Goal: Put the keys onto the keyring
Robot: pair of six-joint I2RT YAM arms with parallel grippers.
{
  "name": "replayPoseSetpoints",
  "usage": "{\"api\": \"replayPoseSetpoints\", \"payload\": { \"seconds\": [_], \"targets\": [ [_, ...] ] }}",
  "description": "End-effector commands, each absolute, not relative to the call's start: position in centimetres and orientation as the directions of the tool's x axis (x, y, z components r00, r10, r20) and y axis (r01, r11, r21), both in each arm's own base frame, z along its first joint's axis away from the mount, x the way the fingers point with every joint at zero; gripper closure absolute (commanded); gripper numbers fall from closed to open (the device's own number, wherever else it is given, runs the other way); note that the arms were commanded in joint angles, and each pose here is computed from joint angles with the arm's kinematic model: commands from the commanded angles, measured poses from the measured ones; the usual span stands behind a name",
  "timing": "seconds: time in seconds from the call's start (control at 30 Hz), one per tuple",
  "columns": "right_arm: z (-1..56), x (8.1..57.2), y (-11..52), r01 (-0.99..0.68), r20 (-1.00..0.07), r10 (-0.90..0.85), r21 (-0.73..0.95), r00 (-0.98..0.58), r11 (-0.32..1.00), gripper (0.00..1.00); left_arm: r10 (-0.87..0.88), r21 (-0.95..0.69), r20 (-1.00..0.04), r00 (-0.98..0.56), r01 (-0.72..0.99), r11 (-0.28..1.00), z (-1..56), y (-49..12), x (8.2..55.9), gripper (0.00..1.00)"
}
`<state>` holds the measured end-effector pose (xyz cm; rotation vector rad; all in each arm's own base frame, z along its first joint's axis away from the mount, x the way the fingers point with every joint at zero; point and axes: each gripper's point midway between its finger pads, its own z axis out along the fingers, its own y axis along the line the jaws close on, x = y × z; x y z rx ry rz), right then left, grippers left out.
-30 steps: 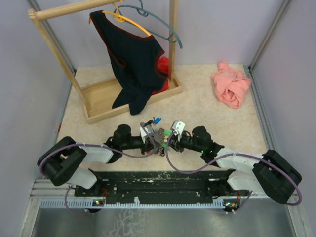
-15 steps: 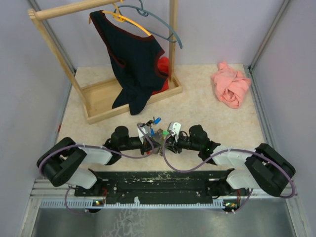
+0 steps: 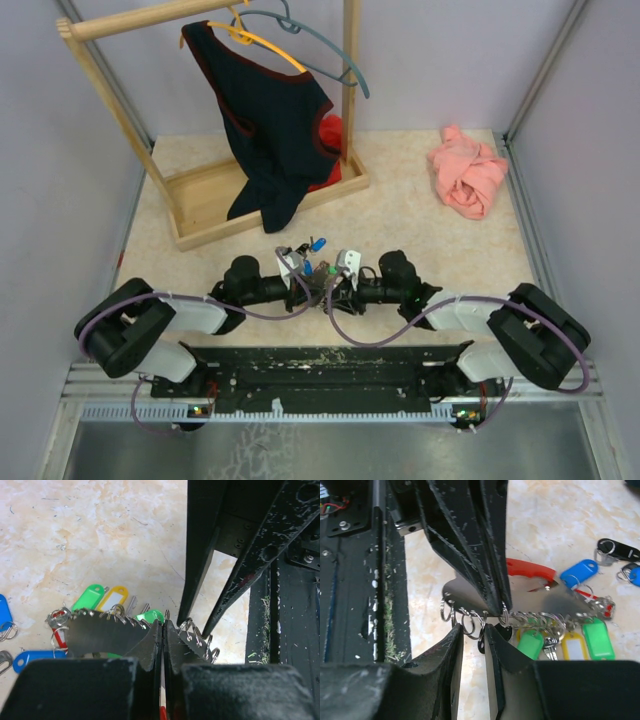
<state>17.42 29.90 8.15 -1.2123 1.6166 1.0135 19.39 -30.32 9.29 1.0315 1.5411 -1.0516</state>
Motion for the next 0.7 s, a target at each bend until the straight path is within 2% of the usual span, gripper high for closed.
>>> {"api": "replayPoseSetpoints", "payload": {
  "seconds": [0.0, 0.2, 0.67],
  "targets": [
    [11.5, 16.5, 31.6, -0.992, -0.973, -0.201, 0.099, -0.112, 0.073, 0.77, 0.086, -0.101, -0.988, -0.130, 0.953, 0.284, 10.4, -30.5, 20.0, 0.99],
    [10.4, 14.7, 32.2, -0.993, -0.949, -0.297, 0.116, -0.109, -0.006, 0.79, 0.081, -0.096, -0.989, -0.125, 0.950, 0.296, 10.3, -30.3, 20.1, 0.99],
    [12.0, 19.5, 28.9, -0.945, -0.953, -0.301, -0.136, 0.042, 0.299, 0.70, 0.163, -0.016, -0.984, -0.070, 0.950, 0.313, 9.3, -28.9, 19.8, 0.99]
  ]
}}
